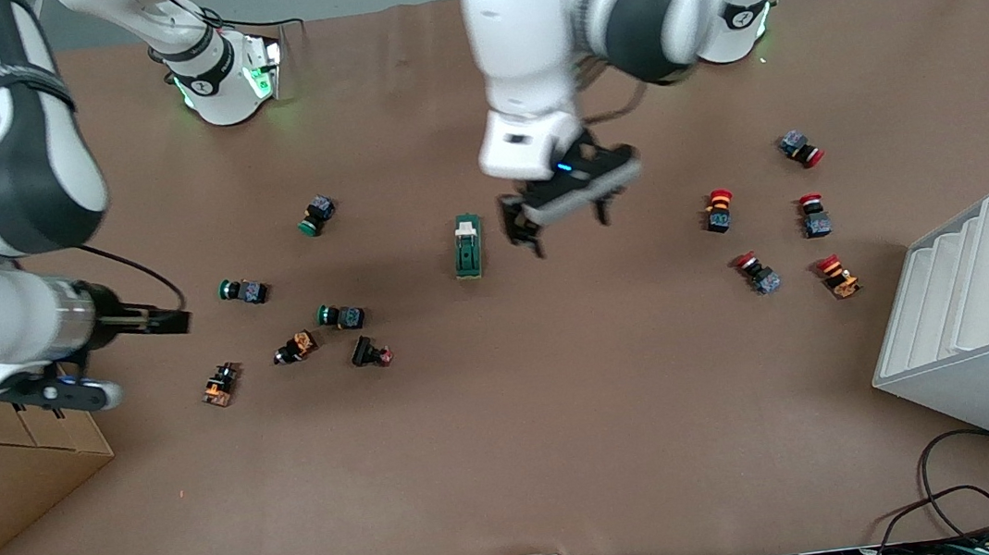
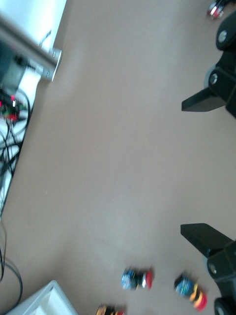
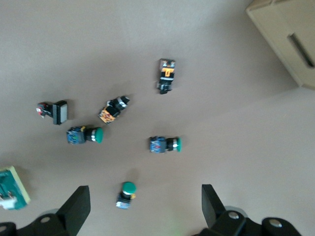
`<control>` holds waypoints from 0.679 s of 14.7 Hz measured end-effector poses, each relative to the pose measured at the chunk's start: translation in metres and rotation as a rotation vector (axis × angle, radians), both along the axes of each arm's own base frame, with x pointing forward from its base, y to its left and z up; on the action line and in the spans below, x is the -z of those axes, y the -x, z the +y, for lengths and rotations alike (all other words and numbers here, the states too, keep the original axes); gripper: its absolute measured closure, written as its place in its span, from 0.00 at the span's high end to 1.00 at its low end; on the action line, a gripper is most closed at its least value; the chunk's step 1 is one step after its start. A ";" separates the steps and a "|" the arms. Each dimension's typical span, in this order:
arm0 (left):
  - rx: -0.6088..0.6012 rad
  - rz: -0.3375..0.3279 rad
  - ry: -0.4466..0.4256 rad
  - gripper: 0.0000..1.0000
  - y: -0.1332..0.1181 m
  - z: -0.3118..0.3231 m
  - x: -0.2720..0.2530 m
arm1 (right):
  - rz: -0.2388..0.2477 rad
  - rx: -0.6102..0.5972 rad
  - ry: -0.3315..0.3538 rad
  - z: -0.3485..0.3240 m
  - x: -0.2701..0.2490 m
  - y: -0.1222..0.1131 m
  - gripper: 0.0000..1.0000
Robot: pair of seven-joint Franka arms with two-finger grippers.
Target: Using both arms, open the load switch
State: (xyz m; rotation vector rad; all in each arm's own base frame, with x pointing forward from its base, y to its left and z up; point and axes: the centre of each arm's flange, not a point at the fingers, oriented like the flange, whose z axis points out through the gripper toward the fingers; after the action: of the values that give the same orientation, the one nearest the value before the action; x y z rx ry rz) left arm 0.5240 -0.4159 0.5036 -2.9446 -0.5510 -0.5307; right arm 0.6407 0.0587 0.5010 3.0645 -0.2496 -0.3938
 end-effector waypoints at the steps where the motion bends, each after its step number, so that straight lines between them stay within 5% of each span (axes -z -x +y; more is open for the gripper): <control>1: -0.016 0.030 0.000 1.00 -0.016 0.028 -0.006 | -0.010 -0.026 -0.008 -0.014 -0.009 0.002 1.00; 5: 0.045 0.103 -0.034 1.00 -0.065 0.134 -0.042 | -0.042 -0.094 -0.041 -0.077 -0.032 0.008 1.00; 10: 0.260 0.189 -0.017 1.00 -0.071 0.248 -0.106 | -0.059 -0.107 -0.056 -0.120 -0.048 0.016 1.00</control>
State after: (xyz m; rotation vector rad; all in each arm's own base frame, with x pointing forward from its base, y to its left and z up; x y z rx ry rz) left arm 0.5952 -0.1677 0.6101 -3.0231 -0.1432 -0.2709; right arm 0.6243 -0.0613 0.5489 3.1305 -0.0766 -0.3100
